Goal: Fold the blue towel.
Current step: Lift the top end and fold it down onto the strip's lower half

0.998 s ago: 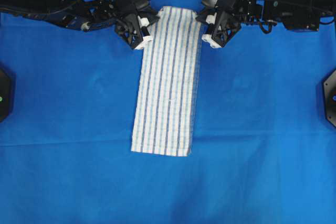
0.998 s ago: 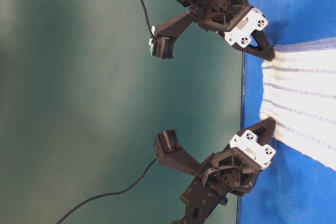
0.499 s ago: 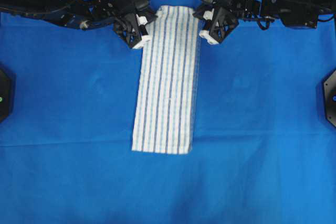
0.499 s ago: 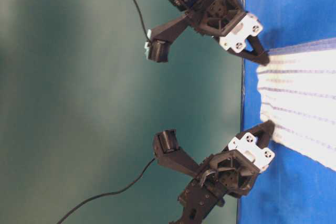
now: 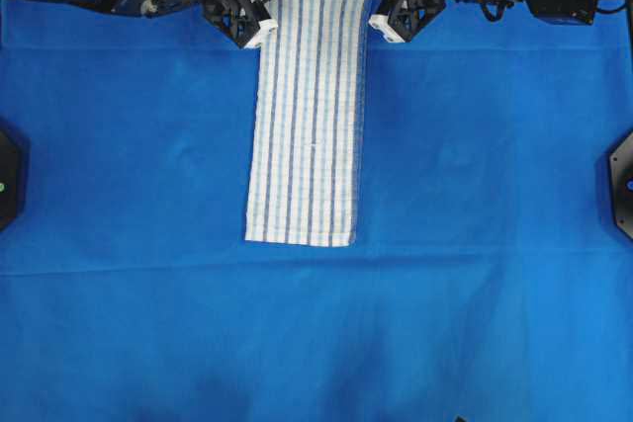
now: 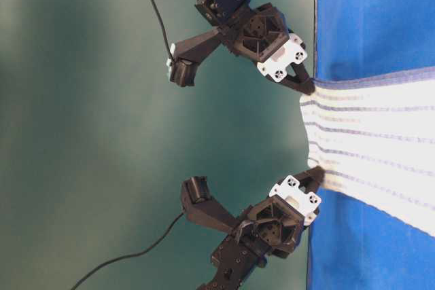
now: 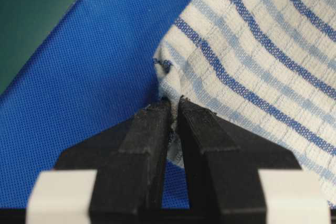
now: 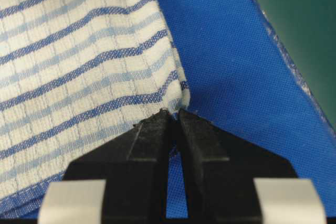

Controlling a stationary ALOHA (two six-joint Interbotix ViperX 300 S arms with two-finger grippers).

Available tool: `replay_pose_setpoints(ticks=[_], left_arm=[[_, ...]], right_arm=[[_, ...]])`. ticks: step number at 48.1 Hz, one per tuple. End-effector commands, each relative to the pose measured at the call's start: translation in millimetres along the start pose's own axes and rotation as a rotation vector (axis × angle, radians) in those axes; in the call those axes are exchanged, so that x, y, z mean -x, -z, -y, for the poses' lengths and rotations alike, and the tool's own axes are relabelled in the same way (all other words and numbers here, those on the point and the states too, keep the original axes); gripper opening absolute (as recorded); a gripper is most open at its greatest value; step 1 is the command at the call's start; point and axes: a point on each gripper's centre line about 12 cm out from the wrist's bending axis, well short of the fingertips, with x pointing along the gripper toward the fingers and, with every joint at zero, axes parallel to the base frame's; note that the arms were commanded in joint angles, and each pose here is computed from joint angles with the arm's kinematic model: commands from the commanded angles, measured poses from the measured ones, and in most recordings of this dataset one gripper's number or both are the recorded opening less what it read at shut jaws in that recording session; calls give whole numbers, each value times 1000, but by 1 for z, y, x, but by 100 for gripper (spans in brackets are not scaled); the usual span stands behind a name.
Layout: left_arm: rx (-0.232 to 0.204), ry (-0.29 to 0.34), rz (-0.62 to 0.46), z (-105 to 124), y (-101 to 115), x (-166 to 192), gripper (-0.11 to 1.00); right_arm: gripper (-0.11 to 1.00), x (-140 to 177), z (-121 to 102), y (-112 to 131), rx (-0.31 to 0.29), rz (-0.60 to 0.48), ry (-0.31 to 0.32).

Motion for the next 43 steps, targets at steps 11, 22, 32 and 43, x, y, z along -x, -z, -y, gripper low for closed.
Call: replay_pose_setpoints(ticks=[11,22,32,43], left_arm=[[-22,26,86,14,-28,37,4],[-62,77,117,39,-27,68,4],[-110,155,112,73,-14,90,4],[-178,268,106,118,1,111,4]], right_arm=[[7,15,-13,-21,22,63,-21],[7,41,-45,-26,53,90,-78],[7,63,-87,-22,111,64,-143],[7,84,-133,-12,180,9,-211]])
